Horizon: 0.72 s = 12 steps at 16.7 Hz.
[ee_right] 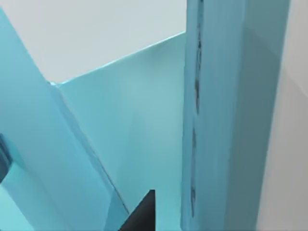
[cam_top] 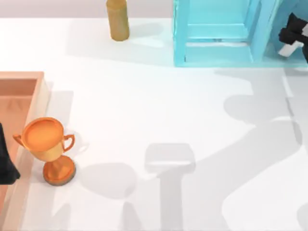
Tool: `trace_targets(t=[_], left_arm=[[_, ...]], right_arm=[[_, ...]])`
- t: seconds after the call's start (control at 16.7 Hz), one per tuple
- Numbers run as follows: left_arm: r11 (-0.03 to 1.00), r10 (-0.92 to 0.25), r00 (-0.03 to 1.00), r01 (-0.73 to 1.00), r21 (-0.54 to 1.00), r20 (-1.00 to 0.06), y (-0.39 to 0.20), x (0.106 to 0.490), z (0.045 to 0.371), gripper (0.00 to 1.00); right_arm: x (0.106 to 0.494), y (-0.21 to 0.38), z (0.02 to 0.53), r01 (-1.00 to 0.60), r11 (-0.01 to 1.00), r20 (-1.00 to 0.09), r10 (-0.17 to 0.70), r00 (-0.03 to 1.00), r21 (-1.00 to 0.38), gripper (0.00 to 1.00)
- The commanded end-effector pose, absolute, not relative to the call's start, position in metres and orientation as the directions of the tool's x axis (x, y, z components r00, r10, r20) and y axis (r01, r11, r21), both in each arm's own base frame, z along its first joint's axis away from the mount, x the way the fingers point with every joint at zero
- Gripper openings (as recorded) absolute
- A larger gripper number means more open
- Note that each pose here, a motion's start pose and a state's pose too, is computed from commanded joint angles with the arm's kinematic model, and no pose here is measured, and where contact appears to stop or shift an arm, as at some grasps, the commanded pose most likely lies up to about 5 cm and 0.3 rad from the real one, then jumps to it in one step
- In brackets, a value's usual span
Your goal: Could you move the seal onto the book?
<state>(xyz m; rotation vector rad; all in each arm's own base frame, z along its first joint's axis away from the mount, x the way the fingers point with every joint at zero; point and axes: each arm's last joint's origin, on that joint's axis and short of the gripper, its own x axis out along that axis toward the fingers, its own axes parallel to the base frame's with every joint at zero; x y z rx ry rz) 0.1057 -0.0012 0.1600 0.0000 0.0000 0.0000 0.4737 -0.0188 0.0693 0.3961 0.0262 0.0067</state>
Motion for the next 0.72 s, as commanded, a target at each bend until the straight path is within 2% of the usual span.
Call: trace_targets(t=[0.42, 0.72], left_arm=[[1.0, 0.0, 1.0, 0.0, 0.0, 0.0, -0.0012, 0.1057, 0.16, 1.0], [1.0, 0.0, 1.0, 0.0, 0.0, 0.0, -0.0012, 0.1057, 0.16, 1.0]], right_arm=[[0.4737, -0.0188, 0.0693, -0.001, 0.923, -0.024, 0.012, 1.0, 0.386, 0.02], [0.4737, -0.0188, 0.0693, -0.001, 0.923, -0.024, 0.012, 1.0, 0.386, 0.0]])
